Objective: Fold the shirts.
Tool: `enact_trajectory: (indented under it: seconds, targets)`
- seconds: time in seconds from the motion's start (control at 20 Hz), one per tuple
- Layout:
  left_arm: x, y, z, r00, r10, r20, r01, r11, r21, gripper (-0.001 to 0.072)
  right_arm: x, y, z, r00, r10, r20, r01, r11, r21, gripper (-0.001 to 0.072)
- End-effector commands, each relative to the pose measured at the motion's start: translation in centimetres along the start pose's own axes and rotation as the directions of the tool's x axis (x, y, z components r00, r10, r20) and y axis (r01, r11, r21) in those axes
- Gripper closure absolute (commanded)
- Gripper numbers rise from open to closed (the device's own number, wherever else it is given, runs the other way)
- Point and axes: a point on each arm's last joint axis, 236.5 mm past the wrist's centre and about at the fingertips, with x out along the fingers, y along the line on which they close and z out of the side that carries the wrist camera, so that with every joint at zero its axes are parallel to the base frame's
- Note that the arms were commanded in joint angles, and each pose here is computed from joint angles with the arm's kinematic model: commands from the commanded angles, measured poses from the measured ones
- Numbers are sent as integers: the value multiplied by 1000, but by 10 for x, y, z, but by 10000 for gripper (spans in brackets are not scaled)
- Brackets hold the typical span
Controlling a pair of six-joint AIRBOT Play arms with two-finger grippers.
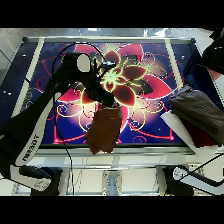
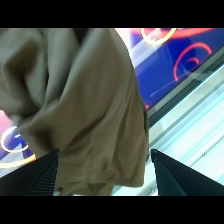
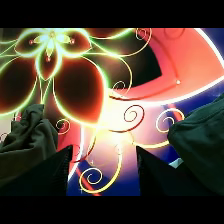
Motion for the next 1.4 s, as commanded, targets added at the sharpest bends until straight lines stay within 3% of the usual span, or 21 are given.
enact_trajectory:
  seconds: [0.0, 0.1, 0.2, 0.35, 0.45, 0.55, 0.7, 0.9, 1.05, 1.1, 1.15, 1.2, 1.25, 1.35]
  targets:
    - [-33, 26, 27, 988, 84, 133, -83, 996, -14, 57, 11, -7, -1, 1000, 1, -22, -1, 1000, 0, 264]
    - [-79, 90, 23, 937, 289, 198, -273, 957, -102, 59, 25, -15, -12, 997, 6, -81, -7, 1000, -10, 265]
    - [-104, 138, 2, 915, 363, 177, -312, 914, -260, 63, 49, -24, -35, 986, 27, -165, -22, 999, 32, 264]
    - [-68, 150, -22, 977, 178, 122, -125, 928, -351, 65, 88, -27, -89, 942, 95, -321, -61, 991, 116, 264]
    - [-21, 125, -38, 996, -40, 85, 64, 953, -297, 65, 115, -16, -129, 894, 143, -426, -89, 985, 146, 265]
    - [29, 107, -50, 981, -175, 83, 190, 947, -259, 65, 146, 6, -159, 861, 193, -470, -140, 979, 147, 265]
    - [78, 101, -54, 959, -237, 157, 270, 934, -234, 65, 190, 46, -182, 864, 229, -448, -202, 973, 108, 264]
    - [80, 97, -15, 897, -265, 355, 347, 919, -189, 65, 230, 93, -180, 909, 220, -354, -240, 971, -12, 264]
    - [95, 103, -12, 895, -268, 356, 361, 905, -225, 84, 236, 119, -184, 909, 235, -343, -273, 960, -65, 264]
    - [99, 98, -17, 894, -299, 333, 384, 894, -229, 192, 236, 122, -187, 906, 235, -352, -277, 958, -74, 264]
    - [100, 92, -21, 891, -325, 316, 404, 886, -227, 347, 236, 121, -189, 906, 228, -356, -273, 958, -83, 265]
    - [98, 87, -25, 889, -348, 298, 418, 882, -218, 579, 236, 118, -189, 909, 217, -357, -265, 960, -92, 265]
    - [94, 83, -28, 886, -363, 288, 428, 879, -211, 695, 237, 114, -188, 912, 204, -356, -255, 962, -103, 264]
    - [77, 80, -29, 880, -368, 301, 434, 881, -190, 694, 239, 108, -185, 922, 174, -345, -231, 964, -132, 265]
